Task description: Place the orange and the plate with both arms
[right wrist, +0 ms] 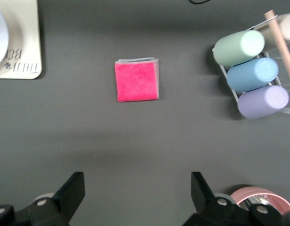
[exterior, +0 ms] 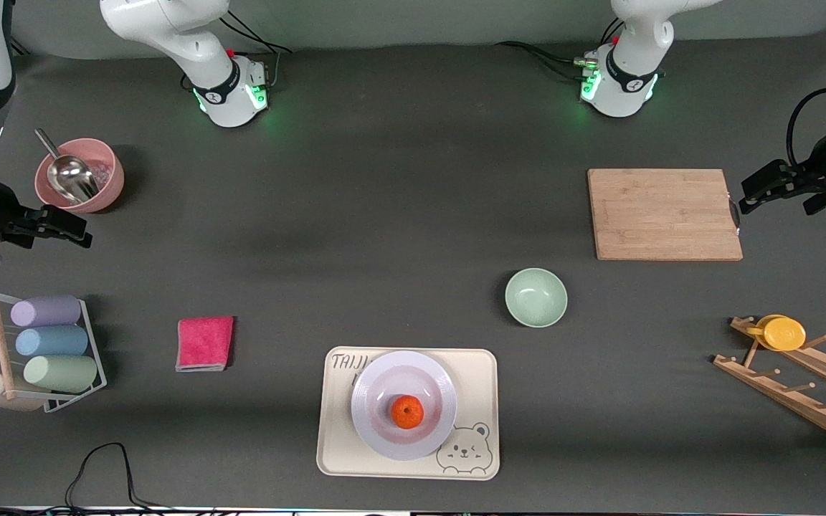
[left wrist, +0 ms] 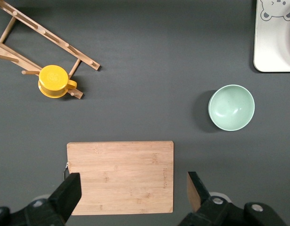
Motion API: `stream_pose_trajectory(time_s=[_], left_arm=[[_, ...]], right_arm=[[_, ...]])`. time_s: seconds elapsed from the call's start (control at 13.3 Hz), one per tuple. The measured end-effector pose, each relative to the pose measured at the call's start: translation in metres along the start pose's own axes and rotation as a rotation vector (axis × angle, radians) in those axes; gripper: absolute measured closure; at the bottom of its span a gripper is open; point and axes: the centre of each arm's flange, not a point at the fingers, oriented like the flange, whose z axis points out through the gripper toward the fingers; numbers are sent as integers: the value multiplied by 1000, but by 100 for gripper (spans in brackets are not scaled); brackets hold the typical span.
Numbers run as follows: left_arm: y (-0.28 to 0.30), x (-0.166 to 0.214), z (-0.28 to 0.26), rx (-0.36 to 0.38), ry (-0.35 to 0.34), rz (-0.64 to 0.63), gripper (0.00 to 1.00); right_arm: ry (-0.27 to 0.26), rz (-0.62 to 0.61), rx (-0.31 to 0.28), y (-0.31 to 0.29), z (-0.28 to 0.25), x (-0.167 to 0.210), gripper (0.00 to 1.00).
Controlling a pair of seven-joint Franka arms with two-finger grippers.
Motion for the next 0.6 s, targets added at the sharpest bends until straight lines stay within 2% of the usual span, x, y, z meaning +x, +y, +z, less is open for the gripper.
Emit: stream_pose_trajectory(time_s=[0.3,0.6], left_arm=[[-3,0,0,1,-2,-5,0],[-2,-3,-7,4,0,-3,0]], right_arm=[[-50,-31,49,-20,9,-33,0],[-25,-50,57,-29,7,-59,0]])
